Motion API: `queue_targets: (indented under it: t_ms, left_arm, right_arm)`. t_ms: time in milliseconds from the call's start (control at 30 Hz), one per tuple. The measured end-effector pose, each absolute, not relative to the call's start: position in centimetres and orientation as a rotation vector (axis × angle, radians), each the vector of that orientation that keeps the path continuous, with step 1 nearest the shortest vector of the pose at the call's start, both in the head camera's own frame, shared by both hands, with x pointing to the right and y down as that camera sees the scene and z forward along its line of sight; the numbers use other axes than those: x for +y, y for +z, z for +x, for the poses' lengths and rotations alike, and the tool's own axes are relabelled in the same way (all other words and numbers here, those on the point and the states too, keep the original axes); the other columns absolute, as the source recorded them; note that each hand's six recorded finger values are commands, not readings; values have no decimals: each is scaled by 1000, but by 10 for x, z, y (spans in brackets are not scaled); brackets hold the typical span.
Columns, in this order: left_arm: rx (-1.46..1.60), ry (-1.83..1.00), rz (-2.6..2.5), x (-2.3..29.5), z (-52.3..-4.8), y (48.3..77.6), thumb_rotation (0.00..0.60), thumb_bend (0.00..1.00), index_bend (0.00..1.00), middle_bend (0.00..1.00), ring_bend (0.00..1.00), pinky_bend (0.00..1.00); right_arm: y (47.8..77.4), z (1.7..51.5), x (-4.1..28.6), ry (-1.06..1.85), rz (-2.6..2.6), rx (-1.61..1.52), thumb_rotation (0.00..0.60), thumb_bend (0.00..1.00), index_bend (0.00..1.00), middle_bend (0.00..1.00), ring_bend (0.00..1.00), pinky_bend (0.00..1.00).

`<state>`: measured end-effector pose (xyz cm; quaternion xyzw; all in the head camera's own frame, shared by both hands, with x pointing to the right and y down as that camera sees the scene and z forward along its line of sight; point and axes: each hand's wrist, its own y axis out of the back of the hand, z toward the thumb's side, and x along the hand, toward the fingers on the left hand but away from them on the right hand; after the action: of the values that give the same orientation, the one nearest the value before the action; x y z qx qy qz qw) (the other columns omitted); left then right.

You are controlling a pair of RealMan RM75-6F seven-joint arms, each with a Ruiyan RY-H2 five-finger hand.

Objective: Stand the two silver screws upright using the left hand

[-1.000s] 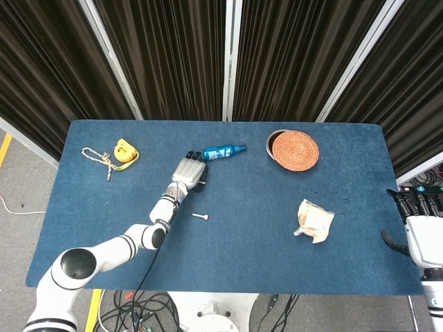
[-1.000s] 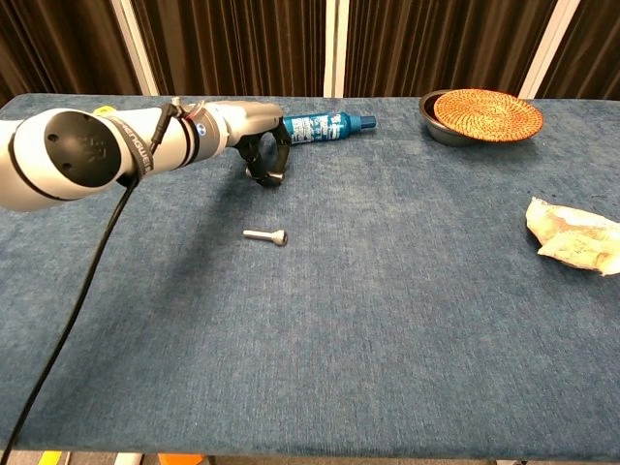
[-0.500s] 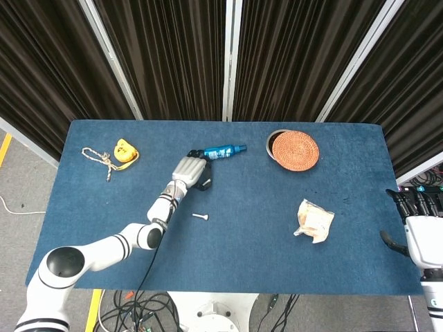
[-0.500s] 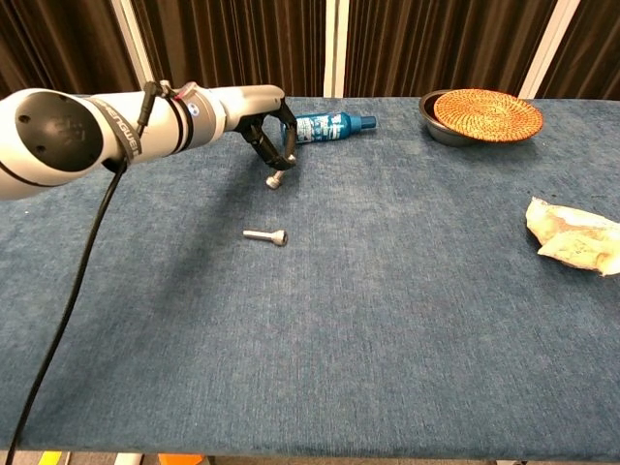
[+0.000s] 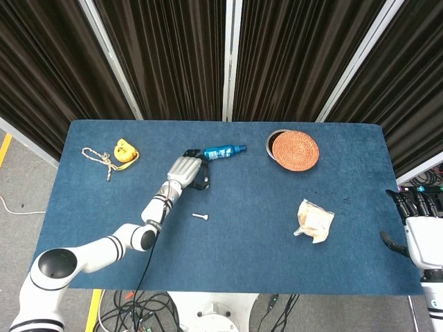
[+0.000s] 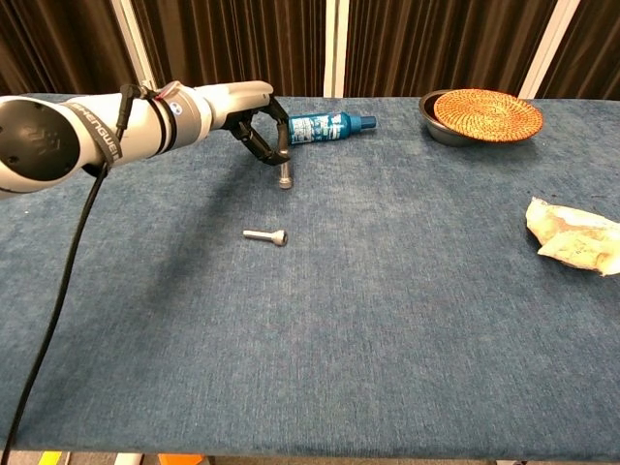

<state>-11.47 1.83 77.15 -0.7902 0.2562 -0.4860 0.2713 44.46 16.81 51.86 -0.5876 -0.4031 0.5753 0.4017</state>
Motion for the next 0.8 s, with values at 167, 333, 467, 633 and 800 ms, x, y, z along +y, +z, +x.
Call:
queue_targets:
  t_ms: [167, 333, 467, 633, 800]
  left_arm:
    - [665, -1290, -2115, 23, -114, 771, 470, 343, 534, 211, 32, 12]
    - [661, -1283, -2117, 26, -115, 771, 450, 343, 526, 211, 32, 11]
    - [660, -1276, -2113, 27, -116, 769, 415, 345, 509, 211, 32, 10]
    - [649, -1270, -2107, 28, -115, 768, 396, 347, 474, 210, 32, 10]
    - [646, -1263, -2103, 28, -115, 765, 385, 344, 400, 209, 32, 10]
  right_arm:
    - [519, 444, 168, 1453, -1491, -1020, 600, 141, 125, 209, 44, 90]
    - [519, 445, 168, 1450, -1492, -1023, 600, 141, 125, 210, 45, 90]
    - [521, 444, 168, 1442, -1497, -1021, 600, 141, 125, 211, 45, 90]
    - [520, 443, 167, 1435, -1495, -1024, 600, 141, 125, 212, 45, 90]
    - [520, 444, 167, 1433, -1496, -1026, 600, 141, 125, 212, 45, 90]
